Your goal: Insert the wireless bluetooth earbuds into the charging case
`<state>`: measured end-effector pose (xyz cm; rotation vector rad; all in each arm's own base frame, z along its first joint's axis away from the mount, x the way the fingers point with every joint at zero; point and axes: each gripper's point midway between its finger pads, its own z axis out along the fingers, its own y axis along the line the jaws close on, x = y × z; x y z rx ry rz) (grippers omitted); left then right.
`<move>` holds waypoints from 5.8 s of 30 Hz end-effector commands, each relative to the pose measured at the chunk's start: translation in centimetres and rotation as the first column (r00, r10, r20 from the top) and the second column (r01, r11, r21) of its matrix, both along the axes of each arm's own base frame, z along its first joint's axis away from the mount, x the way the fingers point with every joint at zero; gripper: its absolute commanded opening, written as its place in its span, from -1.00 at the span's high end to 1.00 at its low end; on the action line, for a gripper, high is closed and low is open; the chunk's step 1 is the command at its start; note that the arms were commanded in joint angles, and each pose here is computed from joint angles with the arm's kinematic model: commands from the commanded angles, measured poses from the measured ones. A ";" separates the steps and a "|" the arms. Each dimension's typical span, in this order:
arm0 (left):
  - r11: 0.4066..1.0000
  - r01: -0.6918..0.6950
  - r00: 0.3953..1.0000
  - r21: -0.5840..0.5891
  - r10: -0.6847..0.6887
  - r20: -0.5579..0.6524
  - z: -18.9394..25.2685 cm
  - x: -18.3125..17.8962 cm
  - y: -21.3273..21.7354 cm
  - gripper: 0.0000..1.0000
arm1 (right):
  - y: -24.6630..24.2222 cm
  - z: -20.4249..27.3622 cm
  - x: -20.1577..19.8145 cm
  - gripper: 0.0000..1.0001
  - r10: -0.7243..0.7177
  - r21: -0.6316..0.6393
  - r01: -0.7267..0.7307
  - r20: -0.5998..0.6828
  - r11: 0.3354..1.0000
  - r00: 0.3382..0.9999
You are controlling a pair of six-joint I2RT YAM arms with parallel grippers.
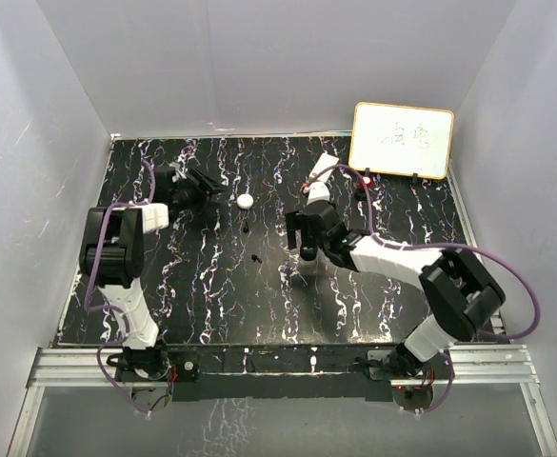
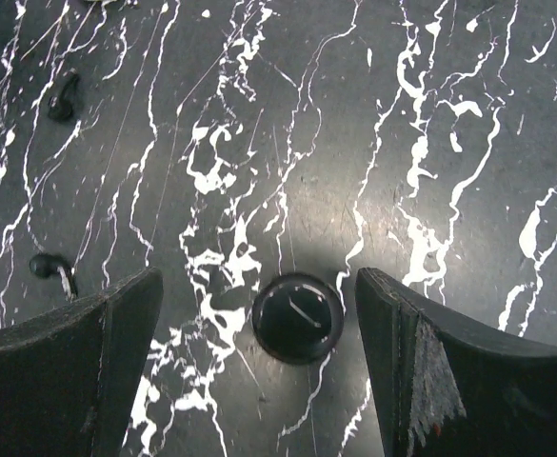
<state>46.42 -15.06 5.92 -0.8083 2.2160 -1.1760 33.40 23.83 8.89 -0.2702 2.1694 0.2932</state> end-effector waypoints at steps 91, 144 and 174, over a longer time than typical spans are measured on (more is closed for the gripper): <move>0.991 0.087 0.932 0.105 -0.118 0.342 16.3 -14.3 -0.6 -0.45 | 2.0 -3.6 1.1 -0.65 0.109 0.010 -0.108 -0.107 0.994 0.988; 0.983 0.165 0.933 0.079 -0.181 0.311 14.5 -15.6 -2.8 -0.47 | 0.0 -7.6 -2.6 -0.41 0.275 -0.230 -0.322 -0.215 0.919 0.937; 0.947 0.321 0.885 -0.013 -0.295 0.360 16.3 -17.0 -5.0 -0.52 | 1.7 -1.2 -1.8 0.54 0.364 -0.144 -0.356 0.034 0.923 0.931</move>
